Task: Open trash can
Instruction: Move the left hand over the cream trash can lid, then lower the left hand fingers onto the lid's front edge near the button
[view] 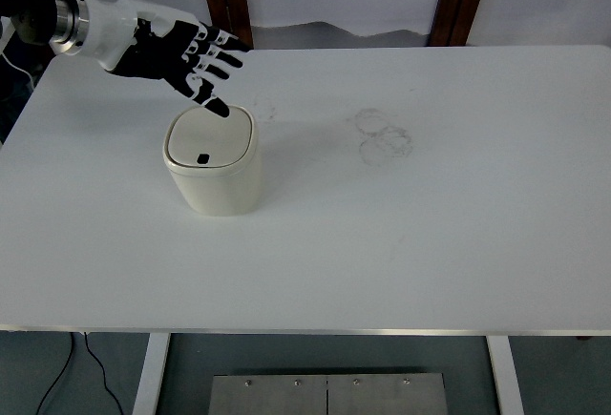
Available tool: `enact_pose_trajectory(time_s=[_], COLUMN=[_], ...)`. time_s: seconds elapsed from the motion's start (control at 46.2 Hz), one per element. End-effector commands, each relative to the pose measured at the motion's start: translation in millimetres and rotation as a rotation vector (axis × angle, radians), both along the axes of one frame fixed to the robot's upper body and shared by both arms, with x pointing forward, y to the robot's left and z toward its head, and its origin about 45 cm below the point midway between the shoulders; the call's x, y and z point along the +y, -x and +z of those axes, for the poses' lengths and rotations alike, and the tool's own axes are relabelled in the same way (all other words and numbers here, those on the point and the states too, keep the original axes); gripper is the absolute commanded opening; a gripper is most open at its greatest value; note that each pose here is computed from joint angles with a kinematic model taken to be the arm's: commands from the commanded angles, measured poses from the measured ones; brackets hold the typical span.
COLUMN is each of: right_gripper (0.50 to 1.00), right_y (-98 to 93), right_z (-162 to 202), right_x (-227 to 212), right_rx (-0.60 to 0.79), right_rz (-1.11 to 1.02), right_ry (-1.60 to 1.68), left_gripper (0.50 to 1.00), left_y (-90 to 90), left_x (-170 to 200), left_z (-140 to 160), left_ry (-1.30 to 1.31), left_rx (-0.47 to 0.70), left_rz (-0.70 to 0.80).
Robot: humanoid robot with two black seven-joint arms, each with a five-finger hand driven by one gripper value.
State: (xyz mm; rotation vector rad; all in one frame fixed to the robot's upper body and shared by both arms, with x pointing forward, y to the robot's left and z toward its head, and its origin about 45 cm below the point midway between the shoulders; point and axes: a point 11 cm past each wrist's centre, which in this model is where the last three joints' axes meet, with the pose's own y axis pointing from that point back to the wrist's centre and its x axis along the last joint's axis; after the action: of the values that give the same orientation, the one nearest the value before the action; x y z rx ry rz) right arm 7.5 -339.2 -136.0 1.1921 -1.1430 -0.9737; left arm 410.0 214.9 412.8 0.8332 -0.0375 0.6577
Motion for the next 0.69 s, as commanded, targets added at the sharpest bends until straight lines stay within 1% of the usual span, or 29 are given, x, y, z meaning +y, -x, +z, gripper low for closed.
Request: enact_pose_trajectory(time_s=[0.0,0.13,0.282,0.455,0.671], right_gripper=[0.995,0.995,0.995,0.995,0.995], right_y=[-0.2,-0.2,0.7,0.8,-0.2], right_z=[0,0,0,0,0], right_x=[0,0,0,0,0], right_rx=[-0.001,-0.001,0.001,0.001,0.0], right_rz=[0.0,0.0,0.001,0.001,0.002], right_ry=[0.0,0.0,0.0,0.0,0.0], left_gripper=[1.0,1.0,1.0,1.0,1.0], left_y=[3.5,7.9,10.5,11.2,11.4], left_x=[-4,-8,-12,-8,-1], left_z=[2,2,5,1,-6], left_ry=[-0.055,-0.153,-0.203,-0.268,-0.294], left_rx=[0.014,0.027,0.019,0.011,0.026], left_rz=[-0.04,-0.105,-0.16,-0.196,-0.195])
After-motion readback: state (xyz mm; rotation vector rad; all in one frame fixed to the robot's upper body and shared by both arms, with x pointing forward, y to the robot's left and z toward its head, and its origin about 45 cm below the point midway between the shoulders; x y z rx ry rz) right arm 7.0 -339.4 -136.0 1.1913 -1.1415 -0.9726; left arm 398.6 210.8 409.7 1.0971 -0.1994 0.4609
